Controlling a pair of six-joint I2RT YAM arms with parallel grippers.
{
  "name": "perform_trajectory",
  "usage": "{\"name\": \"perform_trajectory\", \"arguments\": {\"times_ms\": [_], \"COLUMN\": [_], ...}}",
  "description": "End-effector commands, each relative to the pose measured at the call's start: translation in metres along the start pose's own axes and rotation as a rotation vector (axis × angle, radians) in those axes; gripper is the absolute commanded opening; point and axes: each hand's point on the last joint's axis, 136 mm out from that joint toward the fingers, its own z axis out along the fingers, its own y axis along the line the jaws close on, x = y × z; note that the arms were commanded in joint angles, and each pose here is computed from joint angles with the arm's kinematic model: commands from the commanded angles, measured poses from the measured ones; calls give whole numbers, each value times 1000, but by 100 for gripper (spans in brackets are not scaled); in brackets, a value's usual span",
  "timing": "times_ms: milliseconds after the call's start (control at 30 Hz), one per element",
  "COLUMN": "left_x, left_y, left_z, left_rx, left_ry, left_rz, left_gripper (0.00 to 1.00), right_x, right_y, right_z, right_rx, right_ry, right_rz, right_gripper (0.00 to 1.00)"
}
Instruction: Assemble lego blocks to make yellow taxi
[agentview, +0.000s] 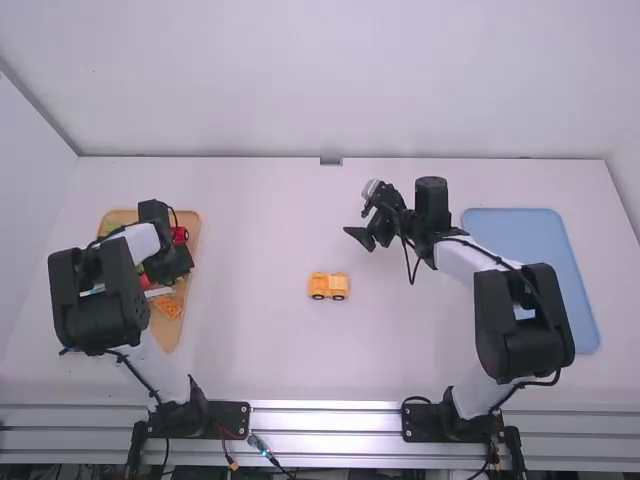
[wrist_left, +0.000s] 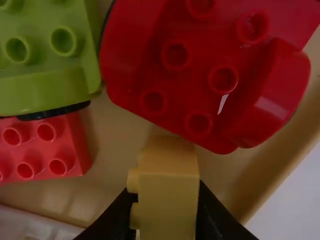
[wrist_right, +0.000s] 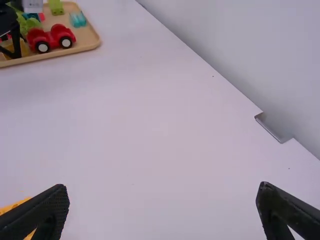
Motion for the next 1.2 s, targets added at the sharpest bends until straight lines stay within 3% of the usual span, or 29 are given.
{"name": "perform_trajectory", "arguments": {"times_ms": [0, 200, 300, 367, 533, 767, 1000, 1167], "left_x": [17, 10, 2, -8, -29, -37, 24, 59], "left_y": [5, 12, 23, 26, 0, -95, -218, -258], "left_z": [7, 3, -11, -32, -77, -156, -191, -201], "left_rx": [-12, -49, -110, -129, -57, 64, 233, 349], "left_ry": [52, 26, -2, -51, -212, -550, -844, -964], "left_rz": [8, 26, -9, -21, 99, 555, 1235, 1403], "left_gripper": [25, 11, 9, 3, 2, 2, 2, 2], "right_x": [-4, -4, -7, -10, -17, -48, -63, -50], "right_y": [0, -1, -6, -14, -27, -19, -9, 14], "right_z": [-1, -1, -3, -7, -14, -18, -17, -10], "right_rx": [-3, -2, 13, 36, 49, -91, -151, -223], "right_ry": [-10, -11, -24, -44, -67, -57, -27, 26], "right_rz": [2, 11, 51, 133, 328, 531, 569, 548], "right_gripper": [99, 99, 99, 99, 99, 99, 99, 99]}}
